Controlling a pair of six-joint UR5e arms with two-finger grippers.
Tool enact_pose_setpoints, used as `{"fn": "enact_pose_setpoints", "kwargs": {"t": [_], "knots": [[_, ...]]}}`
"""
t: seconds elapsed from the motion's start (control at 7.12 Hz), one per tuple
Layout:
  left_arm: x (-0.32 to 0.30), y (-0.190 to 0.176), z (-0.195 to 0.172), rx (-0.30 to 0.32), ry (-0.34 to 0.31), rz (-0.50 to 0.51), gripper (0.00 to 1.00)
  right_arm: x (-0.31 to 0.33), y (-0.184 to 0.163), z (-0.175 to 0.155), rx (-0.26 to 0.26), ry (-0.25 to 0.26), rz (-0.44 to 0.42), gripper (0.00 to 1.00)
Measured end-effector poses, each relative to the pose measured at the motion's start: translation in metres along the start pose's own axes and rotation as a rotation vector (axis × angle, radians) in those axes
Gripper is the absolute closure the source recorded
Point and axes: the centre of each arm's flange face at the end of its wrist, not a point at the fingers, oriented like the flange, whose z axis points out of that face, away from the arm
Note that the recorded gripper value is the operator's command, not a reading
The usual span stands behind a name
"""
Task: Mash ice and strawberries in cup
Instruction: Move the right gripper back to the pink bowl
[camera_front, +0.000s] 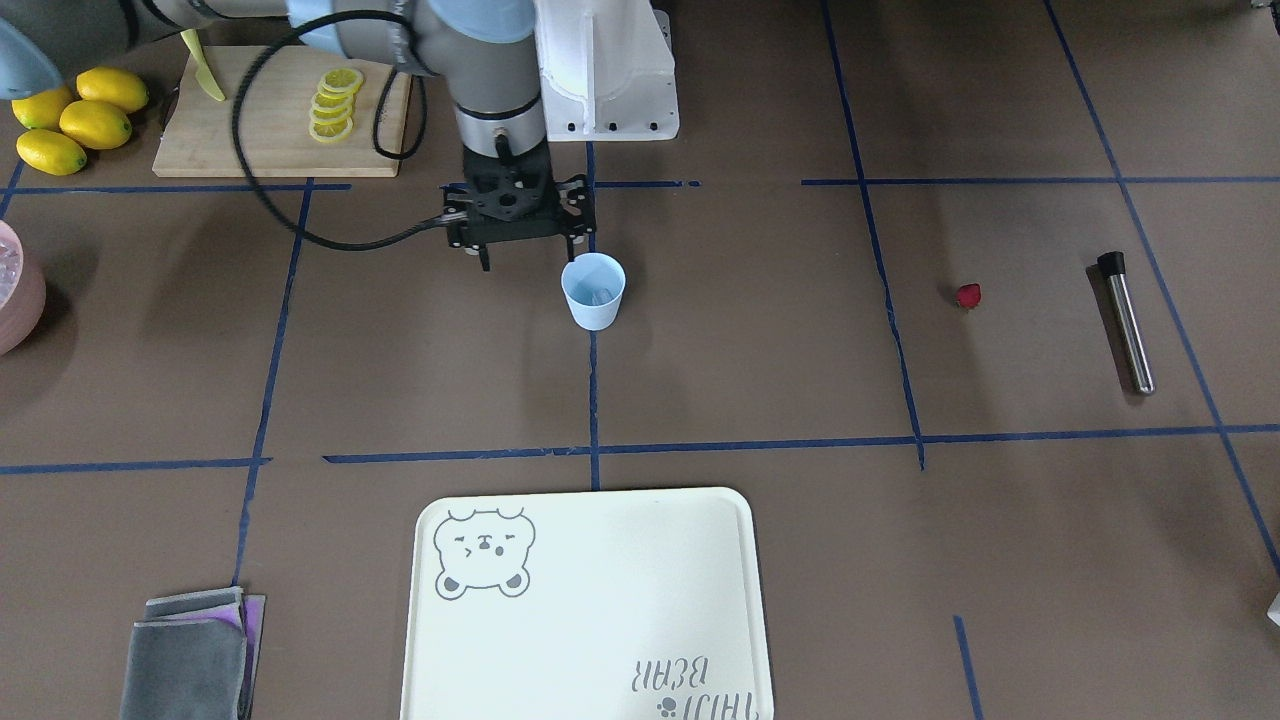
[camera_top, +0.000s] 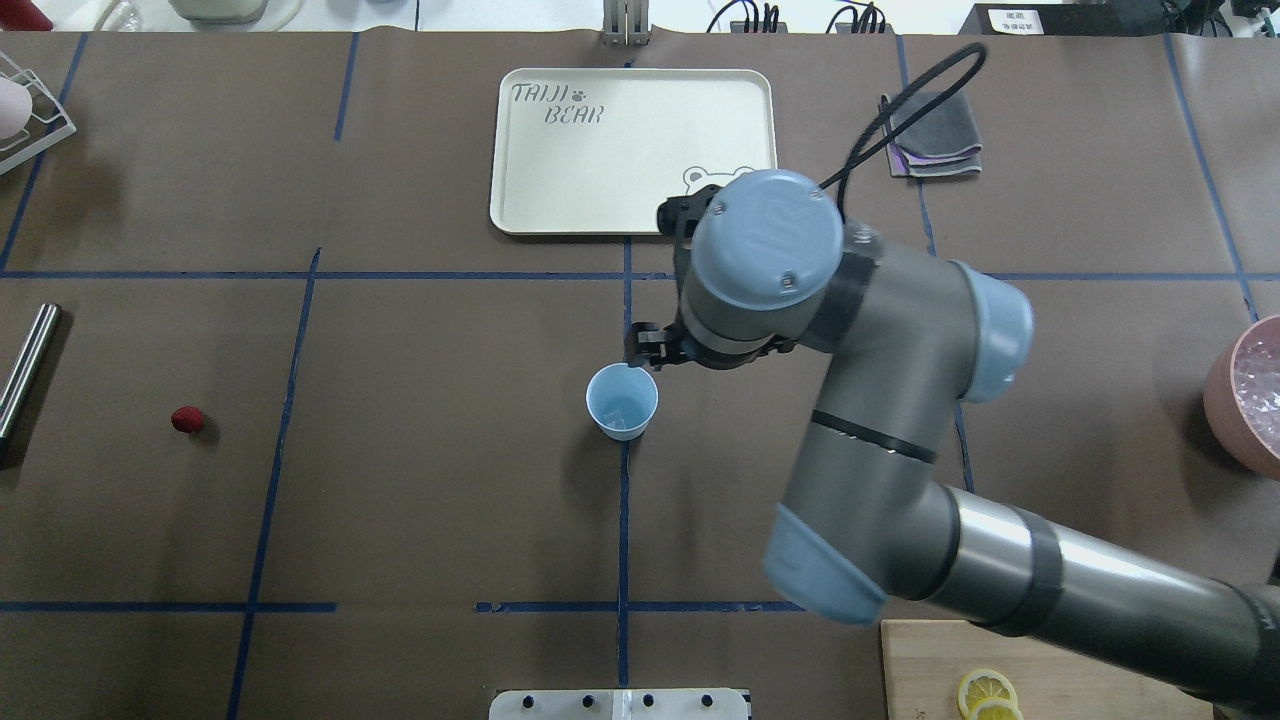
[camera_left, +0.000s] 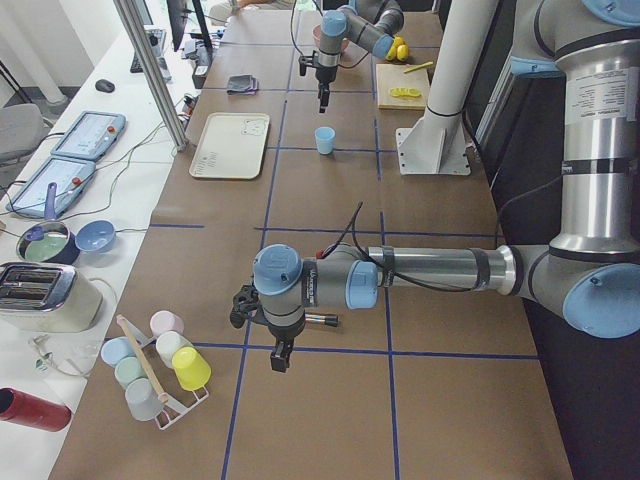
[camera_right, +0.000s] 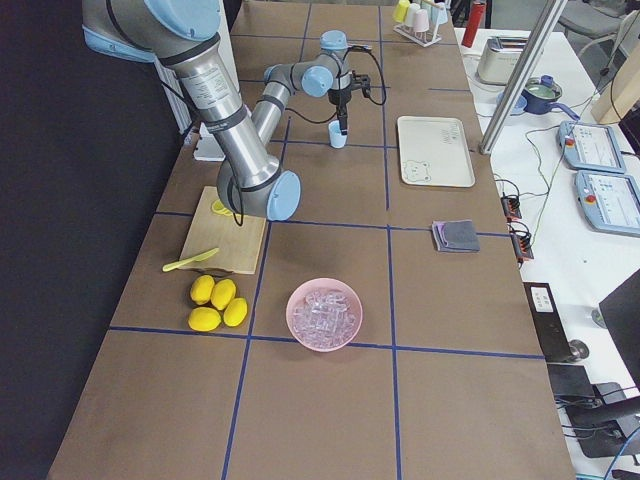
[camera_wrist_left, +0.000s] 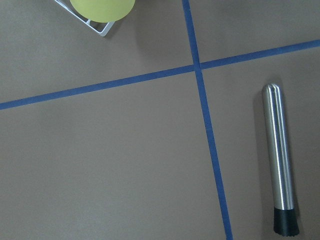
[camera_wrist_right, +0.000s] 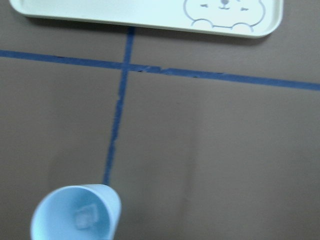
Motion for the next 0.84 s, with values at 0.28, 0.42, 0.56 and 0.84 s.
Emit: {"fn": "enact_pose_setpoints", "kwargs": {"t": [0.28, 0.42, 0.56, 0.84], "knots": [[0.000, 0.000, 0.000, 0.001, 0.000, 0.001, 0.00, 0.130, 0.000, -0.024, -0.036, 0.016, -0.139, 0.01], [0.000, 0.000, 0.000, 0.001, 0.000, 0.001, 0.00, 0.200, 0.003, -0.033, -0.056, 0.027, -0.209, 0.01], [0.000, 0.000, 0.000, 0.001, 0.000, 0.001, 0.00, 0.270, 0.009, -0.039, -0.068, 0.024, -0.270, 0.01], [0.000, 0.000, 0.000, 0.001, 0.000, 0.002, 0.00, 0.416, 0.033, -0.047, -0.084, -0.024, -0.382, 0.01]]}}
